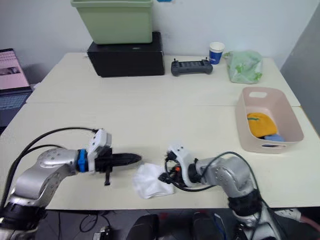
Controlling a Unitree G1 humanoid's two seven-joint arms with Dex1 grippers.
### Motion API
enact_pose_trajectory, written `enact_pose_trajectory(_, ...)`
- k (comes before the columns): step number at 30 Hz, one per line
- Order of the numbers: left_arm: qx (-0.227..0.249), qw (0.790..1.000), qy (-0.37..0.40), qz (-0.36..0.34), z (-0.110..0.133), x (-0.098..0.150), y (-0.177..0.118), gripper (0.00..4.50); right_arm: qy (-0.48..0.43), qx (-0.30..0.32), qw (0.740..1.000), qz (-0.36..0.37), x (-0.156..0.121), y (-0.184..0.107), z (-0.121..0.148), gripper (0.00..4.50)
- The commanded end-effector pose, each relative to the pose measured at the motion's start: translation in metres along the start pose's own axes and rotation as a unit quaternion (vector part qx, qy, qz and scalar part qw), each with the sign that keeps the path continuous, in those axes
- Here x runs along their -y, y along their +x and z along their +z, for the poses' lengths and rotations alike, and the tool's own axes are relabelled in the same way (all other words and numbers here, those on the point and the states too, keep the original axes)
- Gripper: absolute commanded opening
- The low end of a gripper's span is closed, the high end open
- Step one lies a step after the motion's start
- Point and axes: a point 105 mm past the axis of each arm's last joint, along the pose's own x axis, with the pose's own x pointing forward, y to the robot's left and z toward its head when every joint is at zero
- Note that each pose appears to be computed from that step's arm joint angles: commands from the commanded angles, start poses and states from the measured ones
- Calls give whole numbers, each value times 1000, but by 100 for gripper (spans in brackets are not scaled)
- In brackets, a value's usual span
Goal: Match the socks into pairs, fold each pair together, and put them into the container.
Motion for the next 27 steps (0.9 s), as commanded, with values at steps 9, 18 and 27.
enact_pose_trajectory(9, 56, 988, 65, -130, 95, 10, 89, 342, -78, 185, 963, -177, -5, -107, 18, 0)
enact_pose_trajectory(18, 75, 977, 63, -187, 119, 16, 103, 446, -154, 248, 879, -378, 15, -228, 49, 0)
enact_pose_trajectory(27, 83, 967, 81, -227, 132, 28, 105, 446, -313, 69, 771, -550, 73, -295, 72, 0)
